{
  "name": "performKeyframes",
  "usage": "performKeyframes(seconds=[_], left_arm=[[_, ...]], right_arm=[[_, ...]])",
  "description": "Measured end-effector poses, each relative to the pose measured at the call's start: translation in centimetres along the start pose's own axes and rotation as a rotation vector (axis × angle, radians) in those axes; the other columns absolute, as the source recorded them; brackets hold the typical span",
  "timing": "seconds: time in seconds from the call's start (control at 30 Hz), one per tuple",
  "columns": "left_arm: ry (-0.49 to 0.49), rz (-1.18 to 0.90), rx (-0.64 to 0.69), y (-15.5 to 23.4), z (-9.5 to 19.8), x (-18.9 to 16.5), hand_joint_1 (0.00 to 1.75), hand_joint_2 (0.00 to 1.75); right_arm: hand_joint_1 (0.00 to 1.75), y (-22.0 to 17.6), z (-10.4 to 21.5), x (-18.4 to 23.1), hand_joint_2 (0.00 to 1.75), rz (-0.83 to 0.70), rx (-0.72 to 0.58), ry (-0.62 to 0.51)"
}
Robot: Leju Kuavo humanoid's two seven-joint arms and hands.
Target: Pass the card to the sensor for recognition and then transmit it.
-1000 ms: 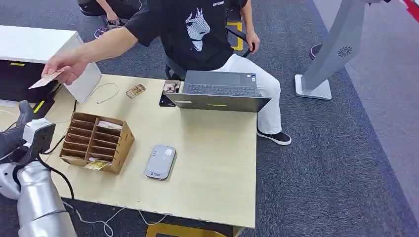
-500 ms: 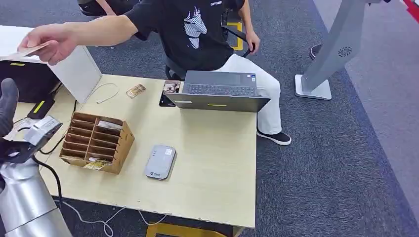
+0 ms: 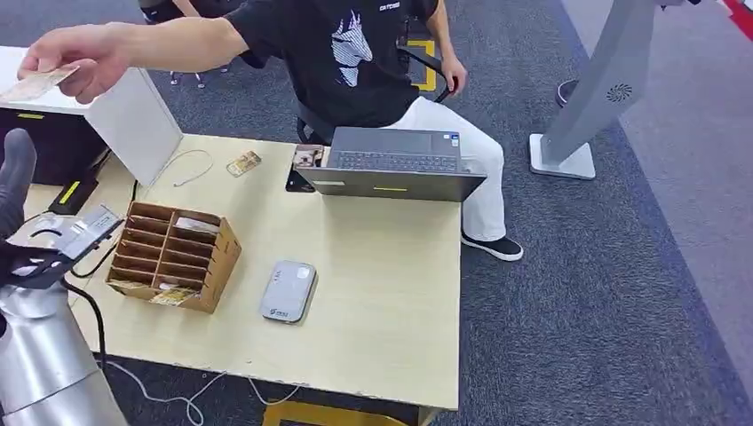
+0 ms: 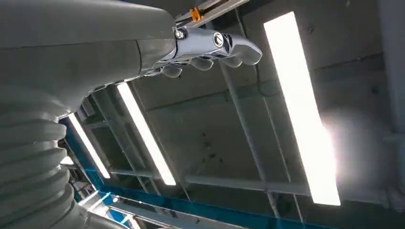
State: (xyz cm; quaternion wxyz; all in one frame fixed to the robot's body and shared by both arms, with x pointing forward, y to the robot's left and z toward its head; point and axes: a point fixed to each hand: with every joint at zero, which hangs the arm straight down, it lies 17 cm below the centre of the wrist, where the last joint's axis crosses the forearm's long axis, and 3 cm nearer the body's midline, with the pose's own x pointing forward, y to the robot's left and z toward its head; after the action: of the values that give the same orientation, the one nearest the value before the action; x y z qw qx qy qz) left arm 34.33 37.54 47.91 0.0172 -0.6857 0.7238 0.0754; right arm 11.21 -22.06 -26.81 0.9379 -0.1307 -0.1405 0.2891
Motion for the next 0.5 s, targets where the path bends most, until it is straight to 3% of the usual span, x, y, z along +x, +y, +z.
performKeyframes(seconds=[0.37,0.43,0.5], left_arm=[[-0.058,-0.016,-0.027,-0.8,-0.3,1.4,0.00,1.75],[-0.026,-0.040,-0.078,-2.0,0.9,0.1,0.00,1.75],[0.065,-0.062,-0.179,-4.0,4.7,-3.3,0.00,1.75]], right_arm=[[0.00,-0.1,0.0,0.2,1.75,0.010,-0.001,-0.012],[0.00,-0.1,0.0,0.2,1.75,0.010,-0.004,-0.014],[0.00,-0.3,-0.1,0.1,1.75,0.010,-0.008,-0.026]])
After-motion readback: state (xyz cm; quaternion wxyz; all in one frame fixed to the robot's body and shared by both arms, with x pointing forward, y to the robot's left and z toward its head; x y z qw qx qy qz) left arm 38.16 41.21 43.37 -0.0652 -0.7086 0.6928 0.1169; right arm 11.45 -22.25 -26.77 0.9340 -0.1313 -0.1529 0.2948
